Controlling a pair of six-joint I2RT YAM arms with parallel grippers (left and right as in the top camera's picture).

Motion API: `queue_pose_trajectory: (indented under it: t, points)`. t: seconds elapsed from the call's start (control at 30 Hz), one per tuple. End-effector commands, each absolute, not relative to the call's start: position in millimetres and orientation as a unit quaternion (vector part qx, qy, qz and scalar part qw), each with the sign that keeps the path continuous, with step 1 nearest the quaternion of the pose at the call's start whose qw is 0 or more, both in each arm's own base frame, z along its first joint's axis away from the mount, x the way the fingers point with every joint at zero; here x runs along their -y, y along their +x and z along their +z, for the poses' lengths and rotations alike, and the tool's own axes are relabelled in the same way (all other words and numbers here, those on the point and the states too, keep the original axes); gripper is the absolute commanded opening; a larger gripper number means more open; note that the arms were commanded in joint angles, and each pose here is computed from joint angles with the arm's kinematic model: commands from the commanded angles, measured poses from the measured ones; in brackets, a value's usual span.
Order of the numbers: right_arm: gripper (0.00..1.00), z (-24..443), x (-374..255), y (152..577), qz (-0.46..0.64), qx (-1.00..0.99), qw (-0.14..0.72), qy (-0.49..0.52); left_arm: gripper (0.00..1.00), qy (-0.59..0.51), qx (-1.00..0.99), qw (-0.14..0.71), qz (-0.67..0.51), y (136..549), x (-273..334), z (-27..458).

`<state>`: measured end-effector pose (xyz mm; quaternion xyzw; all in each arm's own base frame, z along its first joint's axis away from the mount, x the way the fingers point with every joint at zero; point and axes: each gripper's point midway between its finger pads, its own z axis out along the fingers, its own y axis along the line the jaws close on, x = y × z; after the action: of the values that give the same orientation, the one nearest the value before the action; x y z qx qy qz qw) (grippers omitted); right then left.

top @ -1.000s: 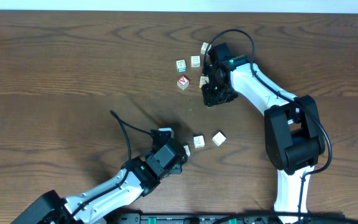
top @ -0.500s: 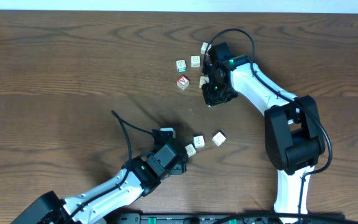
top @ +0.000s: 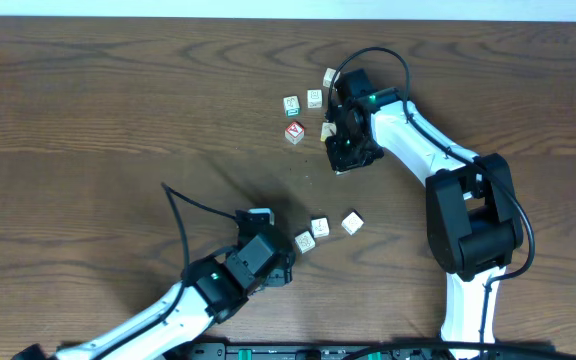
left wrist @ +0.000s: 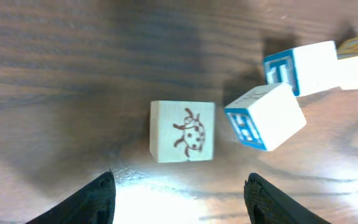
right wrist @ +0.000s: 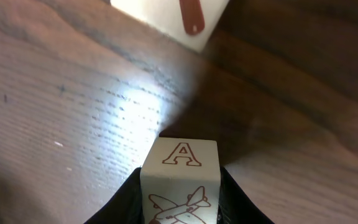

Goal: Lift 5 blocks

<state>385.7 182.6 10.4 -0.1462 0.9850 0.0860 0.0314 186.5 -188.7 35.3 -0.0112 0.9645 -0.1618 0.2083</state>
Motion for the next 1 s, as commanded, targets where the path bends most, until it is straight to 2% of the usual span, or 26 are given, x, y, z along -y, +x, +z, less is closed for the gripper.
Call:
queue_pose_trajectory:
  t: [0.0, 0.13, 0.4, 0.47, 0.6, 0.67, 0.7, 0.97]
  points:
    - [0.01, 25, -182, 388, 0.083, -0.984, 0.043, -0.149, 0.67, -0.012, -0.958, 0.232, -0.166, 192, 188, 53]
    - [0.01, 60, -174, 388, 0.076, -0.984, 0.072, -0.147, 0.74, -0.023, -0.957, 0.259, -0.126, 196, 167, 58]
    - [0.01, 142, -136, 354, 0.054, -0.987, 0.110, -0.107, 0.74, -0.024, -0.962, 0.267, -0.053, 208, 141, 44]
    - [0.01, 150, -128, 344, 0.055, -0.986, 0.120, -0.101, 0.63, -0.029, -0.965, 0.258, -0.042, 208, 137, 38]
    - [0.01, 147, -103, 316, 0.040, -0.989, 0.124, -0.074, 0.25, -0.028, -0.969, 0.244, -0.025, 209, 136, 24]
    - [0.01, 135, -92, 301, 0.035, -0.991, 0.119, -0.055, 0.10, -0.027, -0.970, 0.241, -0.023, 211, 139, 19]
    - [0.01, 127, -89, 295, 0.036, -0.992, 0.115, -0.044, 0.08, -0.026, -0.971, 0.238, -0.025, 211, 140, 16]
    - [0.01, 71, -84, 258, 0.054, -0.996, 0.072, -0.015, 0.07, -0.018, -0.976, 0.207, -0.063, 208, 160, 2]
